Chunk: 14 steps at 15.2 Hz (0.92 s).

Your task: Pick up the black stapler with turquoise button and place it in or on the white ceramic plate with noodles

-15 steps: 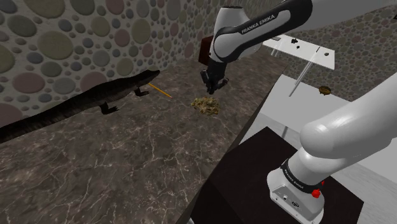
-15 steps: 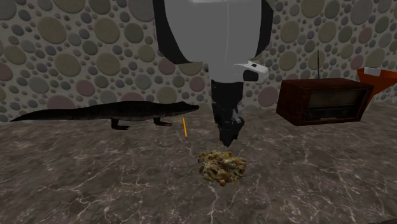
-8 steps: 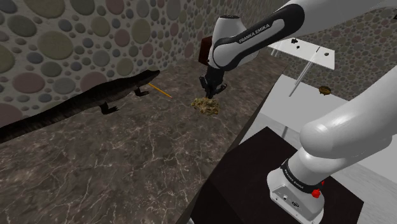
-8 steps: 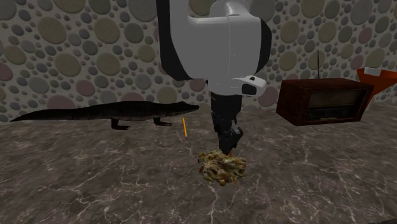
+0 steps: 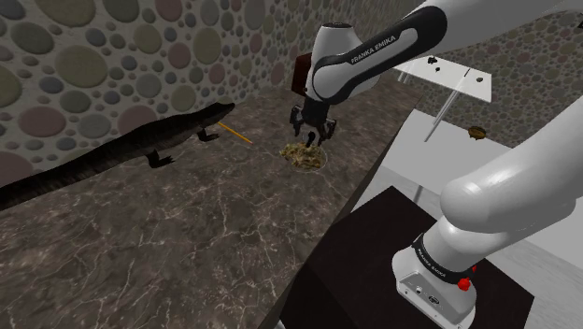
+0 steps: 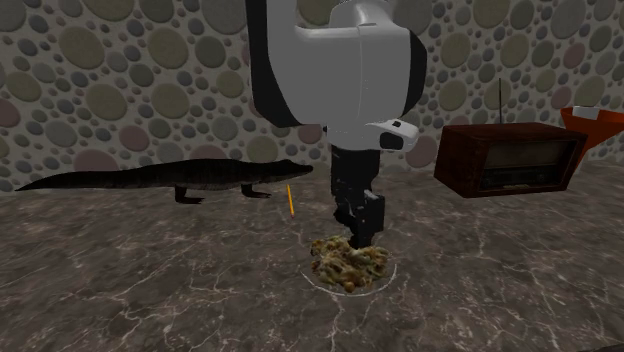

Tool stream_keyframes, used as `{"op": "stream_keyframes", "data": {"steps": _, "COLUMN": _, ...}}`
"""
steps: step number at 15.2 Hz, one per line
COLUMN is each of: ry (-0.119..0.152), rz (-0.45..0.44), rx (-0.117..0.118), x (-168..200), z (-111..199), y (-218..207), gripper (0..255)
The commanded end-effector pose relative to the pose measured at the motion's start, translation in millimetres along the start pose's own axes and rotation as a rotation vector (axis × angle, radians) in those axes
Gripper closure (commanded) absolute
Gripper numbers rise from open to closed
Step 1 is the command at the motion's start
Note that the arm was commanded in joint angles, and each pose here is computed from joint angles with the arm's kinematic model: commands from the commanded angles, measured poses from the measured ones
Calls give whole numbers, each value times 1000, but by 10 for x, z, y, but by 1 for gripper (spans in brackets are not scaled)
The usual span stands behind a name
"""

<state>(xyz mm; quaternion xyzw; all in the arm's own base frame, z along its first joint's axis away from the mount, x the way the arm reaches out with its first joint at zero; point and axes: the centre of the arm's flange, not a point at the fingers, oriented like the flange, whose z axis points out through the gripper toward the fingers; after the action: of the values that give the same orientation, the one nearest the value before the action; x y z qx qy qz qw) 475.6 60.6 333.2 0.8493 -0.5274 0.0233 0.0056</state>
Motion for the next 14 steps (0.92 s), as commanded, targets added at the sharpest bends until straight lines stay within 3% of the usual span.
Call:
{"op": "stream_keyframes", "data": {"steps": 1, "ry": 0, "rz": 0, "rx": 0, "x": 0, "z": 0, "y": 0, "gripper": 0}}
{"op": "stream_keyframes", "data": {"steps": 3, "ry": 0, "rz": 0, "rx": 0, "x": 0, "z": 0, "y": 0, "gripper": 0}}
{"op": "stream_keyframes", "data": {"steps": 7, "ry": 0, "rz": 0, "rx": 0, "x": 0, "z": -500, "y": 0, "gripper": 0}}
{"op": "stream_keyframes", "data": {"steps": 14, "ry": 0, "rz": 0, "rx": 0, "x": 0, "z": -500, "y": 0, "gripper": 0}}
